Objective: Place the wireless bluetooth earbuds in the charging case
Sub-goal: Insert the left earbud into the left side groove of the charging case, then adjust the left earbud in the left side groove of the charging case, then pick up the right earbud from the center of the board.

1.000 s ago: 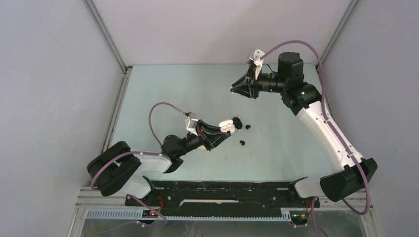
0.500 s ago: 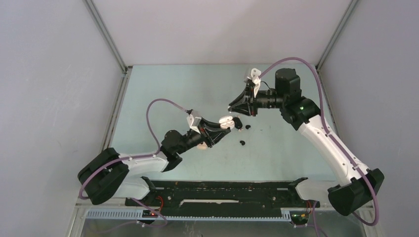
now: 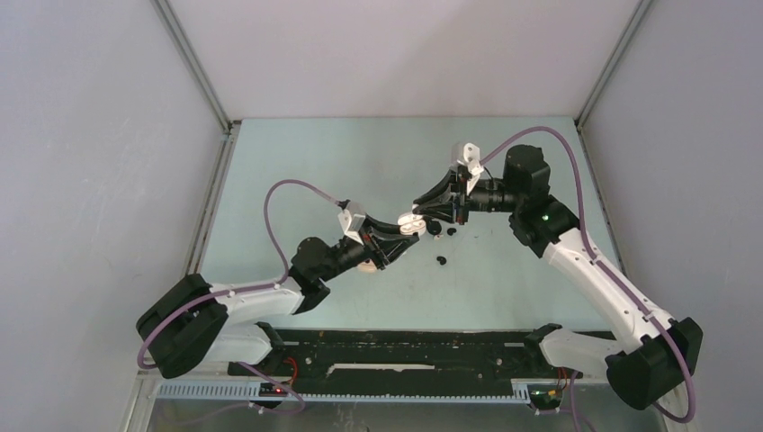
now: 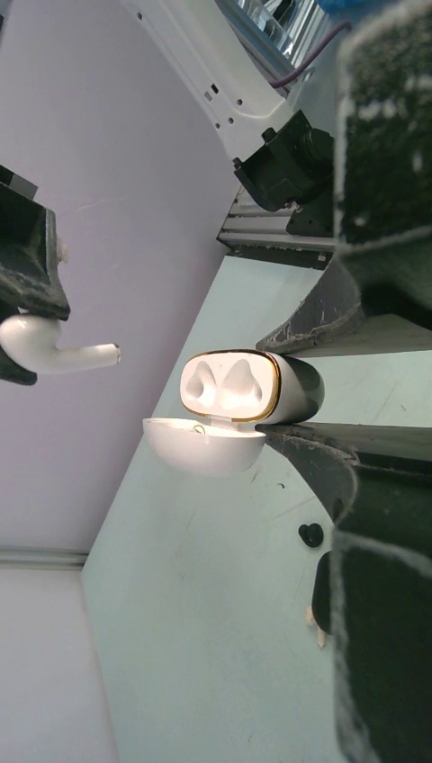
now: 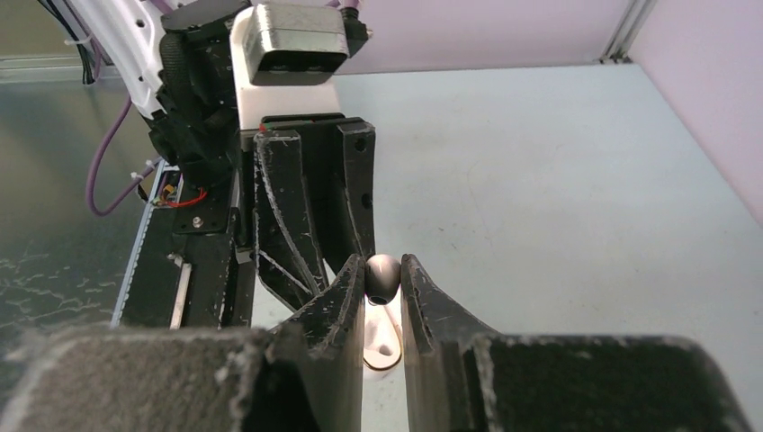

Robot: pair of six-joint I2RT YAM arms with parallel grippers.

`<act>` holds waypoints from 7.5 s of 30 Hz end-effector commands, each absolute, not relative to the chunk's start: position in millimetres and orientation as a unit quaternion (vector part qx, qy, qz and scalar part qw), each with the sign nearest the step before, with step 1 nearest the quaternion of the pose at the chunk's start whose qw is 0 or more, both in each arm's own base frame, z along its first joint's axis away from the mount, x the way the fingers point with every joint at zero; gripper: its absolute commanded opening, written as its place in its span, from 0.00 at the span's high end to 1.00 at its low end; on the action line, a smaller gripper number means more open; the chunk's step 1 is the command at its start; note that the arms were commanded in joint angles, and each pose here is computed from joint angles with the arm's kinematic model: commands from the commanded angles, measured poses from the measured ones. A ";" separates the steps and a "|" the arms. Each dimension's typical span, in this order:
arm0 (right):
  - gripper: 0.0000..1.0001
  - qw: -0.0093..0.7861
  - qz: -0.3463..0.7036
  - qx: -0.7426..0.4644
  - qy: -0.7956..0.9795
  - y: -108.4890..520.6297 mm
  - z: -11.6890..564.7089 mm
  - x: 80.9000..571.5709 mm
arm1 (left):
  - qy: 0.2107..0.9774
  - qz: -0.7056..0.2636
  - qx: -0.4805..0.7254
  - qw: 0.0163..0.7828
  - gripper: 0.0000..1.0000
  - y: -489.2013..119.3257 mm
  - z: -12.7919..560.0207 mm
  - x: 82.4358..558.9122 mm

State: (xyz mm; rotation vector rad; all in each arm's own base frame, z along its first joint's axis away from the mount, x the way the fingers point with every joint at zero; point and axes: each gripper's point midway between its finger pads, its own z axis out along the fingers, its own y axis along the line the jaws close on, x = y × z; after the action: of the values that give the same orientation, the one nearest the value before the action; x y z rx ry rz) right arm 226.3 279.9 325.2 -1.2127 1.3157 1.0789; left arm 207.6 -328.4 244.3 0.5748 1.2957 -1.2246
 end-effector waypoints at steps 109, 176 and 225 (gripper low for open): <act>0.12 0.378 0.412 -0.584 0.589 270.5 294.9 203.4 | 0.546 -0.467 0.319 0.618 1.00 -336.3 240.4 202.9; 0.05 0.248 0.385 -0.589 0.665 273.0 245.5 225.5 | 0.536 -0.459 0.338 0.623 1.00 -333.3 232.7 186.6; 0.56 0.230 0.258 -0.505 0.791 314.2 43.1 353.6 | 0.667 -0.360 0.137 0.638 1.00 -219.4 151.4 243.7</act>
State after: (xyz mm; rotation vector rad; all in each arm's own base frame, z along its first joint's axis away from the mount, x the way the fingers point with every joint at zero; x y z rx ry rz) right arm 351.2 308.5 48.8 -1.3242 2.1856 0.7555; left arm 236.5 -208.7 125.9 0.3334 1.5894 -0.7058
